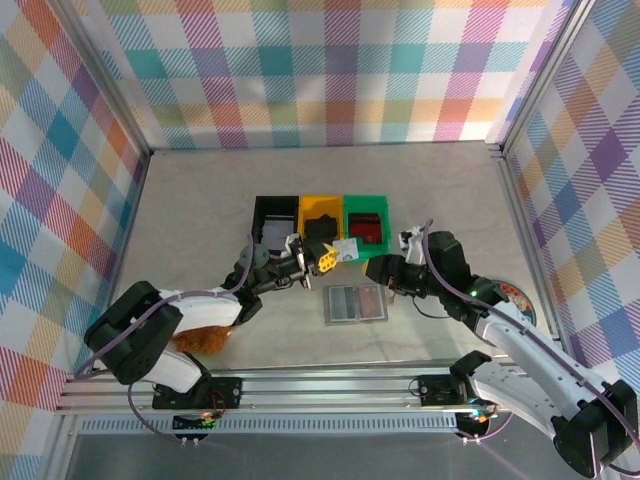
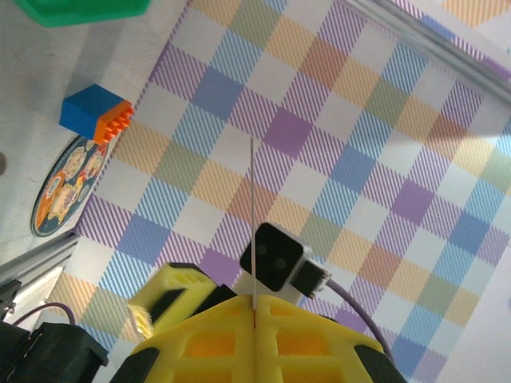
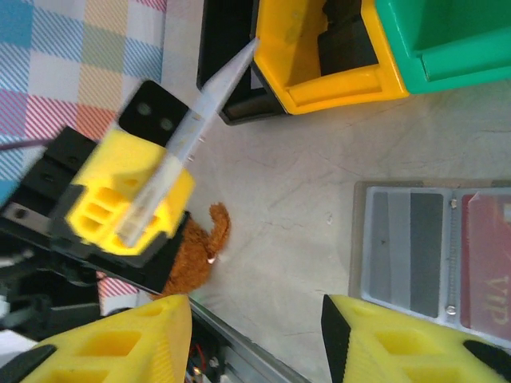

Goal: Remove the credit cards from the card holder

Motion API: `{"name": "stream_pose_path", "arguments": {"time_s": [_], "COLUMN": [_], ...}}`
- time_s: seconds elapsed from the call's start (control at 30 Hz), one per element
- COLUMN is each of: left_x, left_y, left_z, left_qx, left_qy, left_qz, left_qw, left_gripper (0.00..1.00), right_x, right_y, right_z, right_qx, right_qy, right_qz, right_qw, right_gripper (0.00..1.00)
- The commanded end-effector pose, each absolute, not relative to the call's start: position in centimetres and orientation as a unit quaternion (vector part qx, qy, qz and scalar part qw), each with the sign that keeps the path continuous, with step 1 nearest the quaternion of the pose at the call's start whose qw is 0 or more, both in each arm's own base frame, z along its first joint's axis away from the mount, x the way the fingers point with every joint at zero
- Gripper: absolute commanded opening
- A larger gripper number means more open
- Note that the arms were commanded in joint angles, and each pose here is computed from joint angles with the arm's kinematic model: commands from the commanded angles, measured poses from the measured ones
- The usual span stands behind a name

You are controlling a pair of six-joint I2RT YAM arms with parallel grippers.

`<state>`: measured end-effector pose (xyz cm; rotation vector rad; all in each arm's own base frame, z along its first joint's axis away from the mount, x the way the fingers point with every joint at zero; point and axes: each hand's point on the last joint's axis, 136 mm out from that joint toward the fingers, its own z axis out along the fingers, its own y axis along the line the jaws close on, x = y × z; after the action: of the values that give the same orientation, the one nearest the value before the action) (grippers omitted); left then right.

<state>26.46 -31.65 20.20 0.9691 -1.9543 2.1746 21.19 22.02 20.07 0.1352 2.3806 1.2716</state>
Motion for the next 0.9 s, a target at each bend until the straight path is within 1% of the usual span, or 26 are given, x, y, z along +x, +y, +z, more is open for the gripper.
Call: {"name": "stream_pose_path", "arguments": {"time_s": [0.0, 0.2, 0.37, 0.4, 0.57, 0.7, 0.87], "left_x": [26.2, 25.6, 25.1, 25.0, 24.7, 24.5, 24.1], "left_y": [-31.0, -31.4, -31.6, -31.7, -31.8, -31.8, -31.9], "left_z": [23.2, 23.1, 23.3, 23.5, 23.4, 23.1, 24.1], "left_qx": [0.3, 0.284, 0.262, 0.253, 0.236, 0.231, 0.208], "left_qy": [-0.574, -0.592, -0.592, -0.595, -0.603, -0.607, -0.607], "left_qz": [0.761, 0.754, 0.762, 0.762, 0.762, 0.76, 0.767], "left_qw": [0.034, 0.03, 0.03, 0.028, 0.022, 0.021, 0.013], "left_gripper": [0.0, 0.0, 0.0, 0.0, 0.0, 0.0, 0.0], "right_x": [22.0, 22.7, 22.7, 22.7, 22.9, 23.2, 23.9], "right_y": [22.1, 22.0, 22.7, 22.8, 22.3, 23.2, 23.7], "right_z": [22.5, 22.7, 21.4, 21.4, 22.0, 22.7, 23.1], "right_qx": [0.098, 0.098, 0.117, 0.115, 0.123, 0.116, 0.113], "right_qy": [0.844, 0.852, 0.866, 0.864, 0.862, 0.852, 0.845], "right_qz": [0.482, 0.467, 0.465, 0.47, 0.467, 0.489, 0.5], "right_qw": [0.215, 0.215, 0.145, 0.142, 0.157, 0.148, 0.152], "right_gripper": [0.48, 0.47, 0.46, 0.45, 0.45, 0.44, 0.41]}}
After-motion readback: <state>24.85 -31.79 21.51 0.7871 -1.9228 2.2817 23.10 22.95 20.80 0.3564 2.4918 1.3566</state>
